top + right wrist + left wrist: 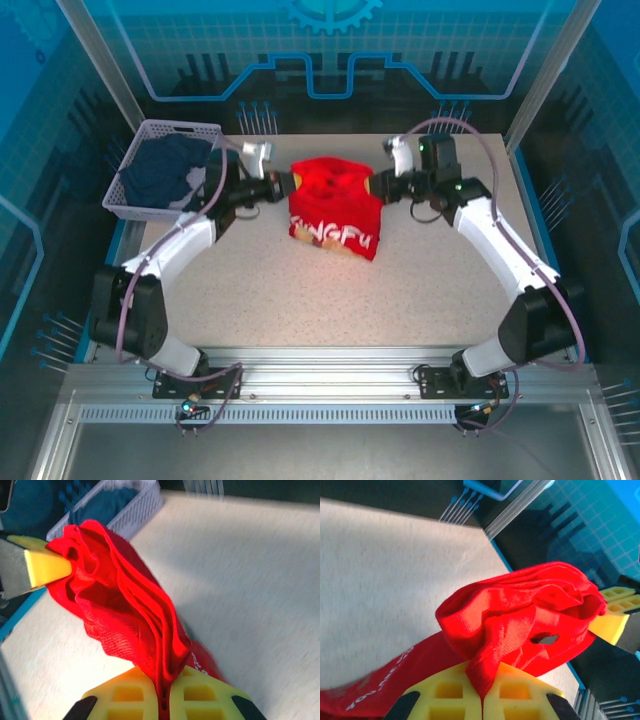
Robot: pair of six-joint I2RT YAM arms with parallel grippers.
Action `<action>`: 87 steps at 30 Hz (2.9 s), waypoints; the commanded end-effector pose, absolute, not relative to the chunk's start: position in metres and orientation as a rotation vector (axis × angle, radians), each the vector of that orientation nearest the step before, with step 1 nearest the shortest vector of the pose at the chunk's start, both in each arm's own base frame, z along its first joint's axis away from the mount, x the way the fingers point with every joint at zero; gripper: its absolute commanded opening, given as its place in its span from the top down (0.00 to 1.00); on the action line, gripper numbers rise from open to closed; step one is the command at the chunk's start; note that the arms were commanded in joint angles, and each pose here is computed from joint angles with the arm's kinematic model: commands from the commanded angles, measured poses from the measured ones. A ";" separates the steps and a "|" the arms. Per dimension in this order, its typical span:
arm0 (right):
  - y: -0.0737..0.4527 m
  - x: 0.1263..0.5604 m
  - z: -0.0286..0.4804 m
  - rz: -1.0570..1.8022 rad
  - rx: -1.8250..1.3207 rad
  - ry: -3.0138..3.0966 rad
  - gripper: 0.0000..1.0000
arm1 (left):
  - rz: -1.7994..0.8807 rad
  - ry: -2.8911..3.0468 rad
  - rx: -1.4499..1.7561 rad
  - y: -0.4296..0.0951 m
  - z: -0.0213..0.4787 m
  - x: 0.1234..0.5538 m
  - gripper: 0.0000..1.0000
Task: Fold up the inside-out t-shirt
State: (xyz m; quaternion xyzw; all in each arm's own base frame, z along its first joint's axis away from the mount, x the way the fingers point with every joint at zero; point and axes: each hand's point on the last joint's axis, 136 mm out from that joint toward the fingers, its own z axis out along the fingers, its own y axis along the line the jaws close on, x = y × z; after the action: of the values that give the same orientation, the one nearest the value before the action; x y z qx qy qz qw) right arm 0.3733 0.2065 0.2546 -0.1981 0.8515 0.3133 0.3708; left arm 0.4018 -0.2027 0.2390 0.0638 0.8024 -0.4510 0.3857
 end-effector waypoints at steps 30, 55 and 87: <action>0.188 0.288 0.354 0.576 -0.623 2.020 0.95 | -0.952 1.791 0.234 -0.186 0.346 0.298 1.00; 0.181 0.468 0.362 0.573 -0.536 1.971 0.93 | -0.682 1.747 0.205 -0.198 0.353 0.442 1.00; 0.166 0.345 0.111 0.517 -0.364 2.696 0.88 | -0.825 2.260 0.153 -0.221 0.125 0.359 1.00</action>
State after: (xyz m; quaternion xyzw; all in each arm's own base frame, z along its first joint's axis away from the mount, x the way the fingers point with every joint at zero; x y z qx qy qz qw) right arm 0.3322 0.1791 0.1219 -0.1424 0.9439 0.2161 0.2052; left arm 0.3394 -0.2253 0.1338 0.0547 0.8635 -0.3466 0.3622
